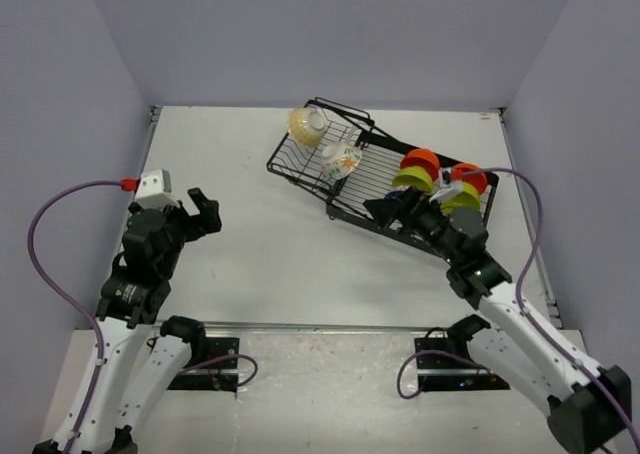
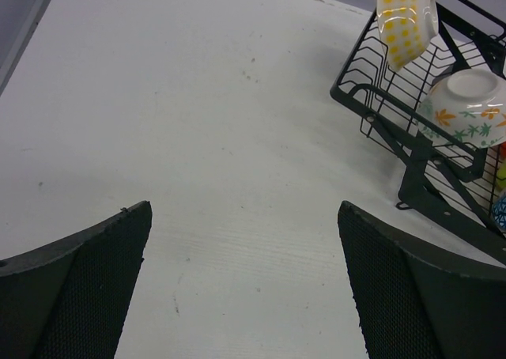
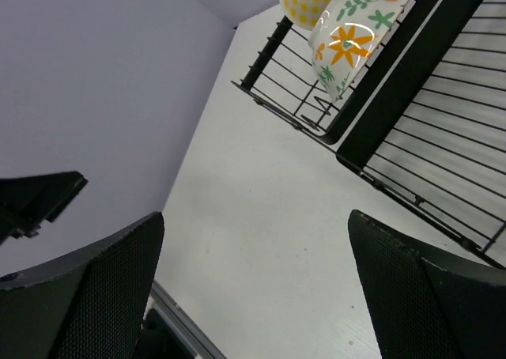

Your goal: Unload the bowls from the dish rack

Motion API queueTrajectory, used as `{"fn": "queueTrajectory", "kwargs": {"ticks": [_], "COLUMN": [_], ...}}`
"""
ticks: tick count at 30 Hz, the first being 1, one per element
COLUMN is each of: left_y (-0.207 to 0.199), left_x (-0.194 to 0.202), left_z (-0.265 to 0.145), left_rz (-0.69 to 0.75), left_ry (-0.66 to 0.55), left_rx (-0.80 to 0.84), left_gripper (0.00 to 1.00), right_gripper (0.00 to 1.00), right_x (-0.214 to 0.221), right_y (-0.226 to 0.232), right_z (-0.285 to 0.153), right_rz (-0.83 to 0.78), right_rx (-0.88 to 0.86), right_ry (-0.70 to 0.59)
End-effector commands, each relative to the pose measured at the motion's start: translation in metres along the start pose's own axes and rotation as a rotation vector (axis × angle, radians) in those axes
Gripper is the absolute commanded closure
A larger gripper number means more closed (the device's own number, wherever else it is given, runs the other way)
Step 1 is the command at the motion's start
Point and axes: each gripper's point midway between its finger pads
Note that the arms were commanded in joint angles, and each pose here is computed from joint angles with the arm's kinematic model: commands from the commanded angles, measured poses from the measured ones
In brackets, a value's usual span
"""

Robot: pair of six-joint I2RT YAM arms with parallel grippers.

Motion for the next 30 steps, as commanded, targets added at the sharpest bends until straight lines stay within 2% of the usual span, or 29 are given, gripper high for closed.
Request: {"fn": "queueTrajectory", "kwargs": {"ticks": [1,5,9,13,15,22,30], "left_y": [-0.005,-0.005,-0.006,-0.009,-0.01,-0.011,-0.011], "left_x": [-0.002,-0.001,0.0,-0.003,-0.004,-0.006,-0.006], "left_z": [0.0,0.0,0.001,-0.003,-0.005,-0.008,-0.007], "left_rz": [0.005,0.008,0.011,0.012,0.012,0.009,0.011], "left_ry": [-0.017,-0.016,-0.007,-0.026,-0.035,-0.049,-0.049], "left_rx": [0.033,0.036,0.037,0.061,0.068,0.079,0.077], "left_gripper": [0.0,0.0,0.0,0.0,0.0,0.0,0.0], "right_gripper": [0.01,0.01,0.01,0.03,0.06,0.12,0.15], "right_x": [-0.03,-0.031,-0.033,-0.025,-0.033,-0.033,-0.022], "right_y": [0.046,0.041,0.012,-0.014,-0.014,-0.021,-0.047], "right_z": [0.017,0.042,0.066,0.086,0.09,0.115,0.143], "right_rz": [0.171,0.164,0.203,0.233,0.226,0.221,0.286], "right_rx": [-0.301,-0.319,-0.243,-0.201,-0.239,-0.306,-0.252], "right_ry": [-0.077,-0.073,-0.087,-0.095,-0.115,-0.065,-0.028]}}
Point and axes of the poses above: each gripper's point midway between its finger pads, its own z axis out along the fingers, its own y axis along the line the jaws close on, x = y × z, and after that the axes turned 4 degrees about -z, right-handed
